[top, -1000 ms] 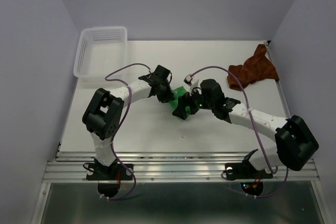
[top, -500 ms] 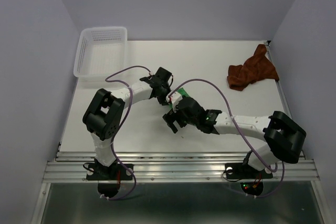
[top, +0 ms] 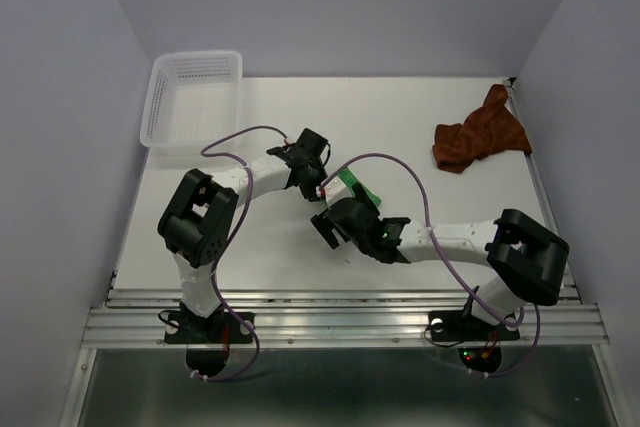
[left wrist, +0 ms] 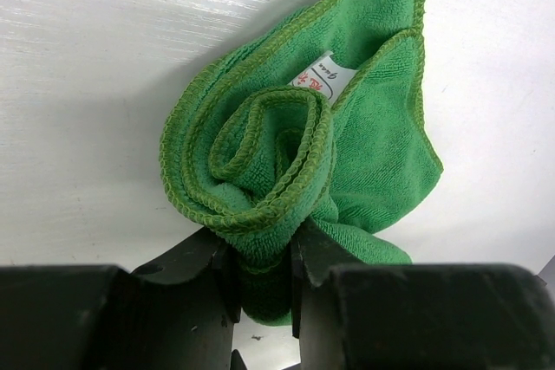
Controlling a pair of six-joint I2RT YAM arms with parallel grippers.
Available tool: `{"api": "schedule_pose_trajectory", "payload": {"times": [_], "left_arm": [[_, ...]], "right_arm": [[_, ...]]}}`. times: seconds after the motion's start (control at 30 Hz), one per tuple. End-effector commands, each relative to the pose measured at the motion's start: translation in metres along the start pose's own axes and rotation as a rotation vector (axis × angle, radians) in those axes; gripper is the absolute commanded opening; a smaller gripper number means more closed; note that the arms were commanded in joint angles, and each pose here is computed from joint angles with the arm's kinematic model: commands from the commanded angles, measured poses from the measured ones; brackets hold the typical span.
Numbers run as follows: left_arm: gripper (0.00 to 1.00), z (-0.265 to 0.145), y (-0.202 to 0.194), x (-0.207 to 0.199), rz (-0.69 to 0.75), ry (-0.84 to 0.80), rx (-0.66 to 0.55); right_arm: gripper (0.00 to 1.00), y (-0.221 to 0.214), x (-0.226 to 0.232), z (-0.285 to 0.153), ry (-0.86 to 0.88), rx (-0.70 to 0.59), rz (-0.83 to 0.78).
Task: Roll the towels
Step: Roll the towel
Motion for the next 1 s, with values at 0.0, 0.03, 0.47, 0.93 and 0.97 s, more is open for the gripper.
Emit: {"api": "schedule_pose_trajectory", "payload": {"times": [0.0,0.03,0.47,0.93,0.97], "left_arm": [[0.00,-0.007,-0.006,0.006,0.011,0.031,0.011],[0.00,-0.007,-0.006,0.005,0.012,0.027,0.015],[0.00,-0.012,-0.004,0.003,0.014,0.027,0.009],[0.16,-0.015,-0.002,-0.002,-0.004,0.004,0.006],[0.19,-0.015,-0.002,-0.002,-0.003,0.003,0.005]], "right_arm": [[1.00,0.019,-0.009,-0.008,-0.046,-0.090,0.027],[1.00,0.022,-0.009,-0.010,-0.037,-0.099,0.027],[0.97,-0.008,0.000,0.016,-0.072,-0.002,-0.012],[0.12,-0.024,0.003,0.022,-0.100,0.002,0.088],[0.11,-0.024,0.002,0.023,-0.088,0.008,0.111]]}}
Point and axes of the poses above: each gripper's point midway between its finger pads, its own z axis out along the fingers, its own x axis along the line the jaws close on, y = z × x, the point moved 5 cm from there along -z, back along the fingers, and after that the axes turned 3 degrees about z, right-handed, at the moved point
